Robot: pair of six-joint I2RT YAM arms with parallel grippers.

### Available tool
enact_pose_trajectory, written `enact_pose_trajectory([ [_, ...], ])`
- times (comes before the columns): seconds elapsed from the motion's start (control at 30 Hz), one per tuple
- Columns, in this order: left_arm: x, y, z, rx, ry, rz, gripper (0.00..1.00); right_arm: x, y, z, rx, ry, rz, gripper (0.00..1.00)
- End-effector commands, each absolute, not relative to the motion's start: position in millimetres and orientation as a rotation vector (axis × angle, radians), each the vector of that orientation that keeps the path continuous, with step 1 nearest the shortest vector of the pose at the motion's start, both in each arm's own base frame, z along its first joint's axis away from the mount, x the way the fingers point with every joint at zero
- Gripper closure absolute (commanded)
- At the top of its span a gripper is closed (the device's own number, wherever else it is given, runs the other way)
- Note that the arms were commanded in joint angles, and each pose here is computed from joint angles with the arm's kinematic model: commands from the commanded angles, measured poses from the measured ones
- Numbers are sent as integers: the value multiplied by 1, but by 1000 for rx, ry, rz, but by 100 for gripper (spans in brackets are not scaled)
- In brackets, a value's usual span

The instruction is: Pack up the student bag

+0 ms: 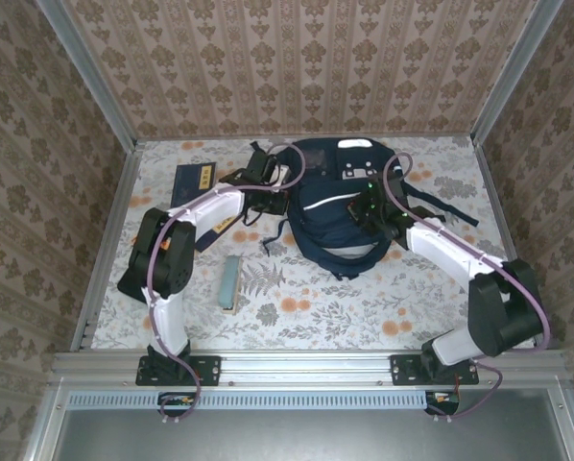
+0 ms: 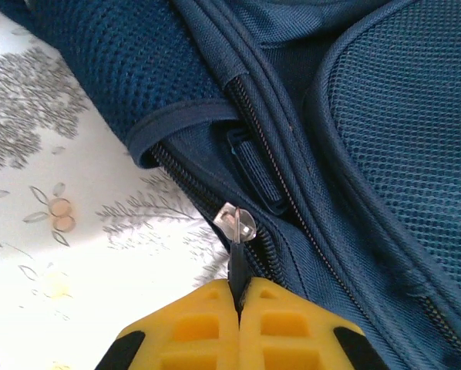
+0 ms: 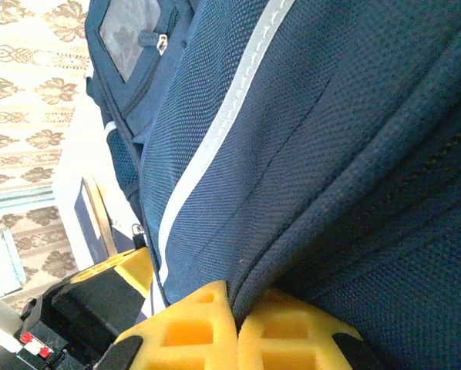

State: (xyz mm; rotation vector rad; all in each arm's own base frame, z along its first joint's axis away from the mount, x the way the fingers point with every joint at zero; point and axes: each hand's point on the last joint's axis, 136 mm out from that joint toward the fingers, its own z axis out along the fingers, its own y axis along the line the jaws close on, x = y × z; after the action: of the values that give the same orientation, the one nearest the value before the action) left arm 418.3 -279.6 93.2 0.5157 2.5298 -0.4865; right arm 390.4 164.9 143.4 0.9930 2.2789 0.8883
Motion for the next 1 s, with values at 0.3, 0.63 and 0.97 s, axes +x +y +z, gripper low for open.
enact_pose_trajectory([
  [0.3, 407, -253, 112, 654, 2516, -646, 91, 429, 206, 150, 1004, 2211, 1100, 100],
  [0.63, 381, -195, 146, 336, 2571, -486, 35, 422, 210, 160, 940, 2269, 1073, 100],
  [0.97, 335, -99, 132, -7, 2642, -153, 12, 391, 197, 156, 783, 2437, 900, 23],
])
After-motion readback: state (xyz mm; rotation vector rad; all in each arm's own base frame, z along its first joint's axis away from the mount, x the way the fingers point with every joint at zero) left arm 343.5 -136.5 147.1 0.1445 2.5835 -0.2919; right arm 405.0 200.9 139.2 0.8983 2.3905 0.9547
